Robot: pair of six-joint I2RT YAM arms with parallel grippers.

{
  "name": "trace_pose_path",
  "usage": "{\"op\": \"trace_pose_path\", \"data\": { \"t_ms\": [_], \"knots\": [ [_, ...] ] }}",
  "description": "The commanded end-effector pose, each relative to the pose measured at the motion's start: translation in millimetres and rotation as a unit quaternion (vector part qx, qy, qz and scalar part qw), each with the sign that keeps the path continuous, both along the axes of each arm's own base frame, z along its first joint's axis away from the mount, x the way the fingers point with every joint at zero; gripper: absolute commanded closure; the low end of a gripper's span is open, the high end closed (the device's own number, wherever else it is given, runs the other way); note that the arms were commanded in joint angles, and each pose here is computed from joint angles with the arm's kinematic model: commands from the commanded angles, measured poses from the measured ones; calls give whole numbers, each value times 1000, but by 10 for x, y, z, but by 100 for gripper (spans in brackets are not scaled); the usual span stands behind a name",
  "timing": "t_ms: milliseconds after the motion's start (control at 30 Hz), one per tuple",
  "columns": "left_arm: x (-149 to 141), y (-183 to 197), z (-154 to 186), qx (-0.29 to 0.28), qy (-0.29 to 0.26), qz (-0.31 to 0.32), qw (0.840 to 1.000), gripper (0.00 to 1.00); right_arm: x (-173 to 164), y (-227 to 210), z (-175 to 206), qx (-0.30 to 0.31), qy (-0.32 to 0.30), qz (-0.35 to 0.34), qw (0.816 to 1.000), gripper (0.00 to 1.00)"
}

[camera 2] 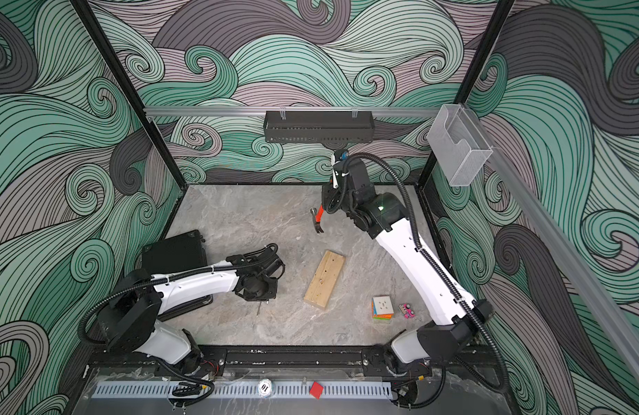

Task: Use a claw hammer to pull out a nail
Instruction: Place the nail at the center of the board.

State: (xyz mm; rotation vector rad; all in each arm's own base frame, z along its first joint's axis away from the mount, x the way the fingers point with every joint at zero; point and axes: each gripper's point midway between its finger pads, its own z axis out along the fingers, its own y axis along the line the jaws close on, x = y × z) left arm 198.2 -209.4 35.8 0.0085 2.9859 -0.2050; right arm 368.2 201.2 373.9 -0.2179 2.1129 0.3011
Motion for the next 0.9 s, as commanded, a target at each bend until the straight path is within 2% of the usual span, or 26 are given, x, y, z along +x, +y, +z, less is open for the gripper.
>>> {"op": "trace_pose_path", "data": {
  "t_ms": [0, 600, 867],
  "knots": [
    [-96, 40, -55, 16, 17, 2, 1000, 100, 93, 59, 316, 39, -53, 3, 998, 97],
    [-252, 49, -163, 42, 32, -1, 999, 100, 109, 65, 265, 43, -47, 4, 998, 97],
    [-309, 129, -241, 81, 39, -10, 996, 100, 109, 61, 249, 45, -46, 4, 998, 97]
  ]
}}
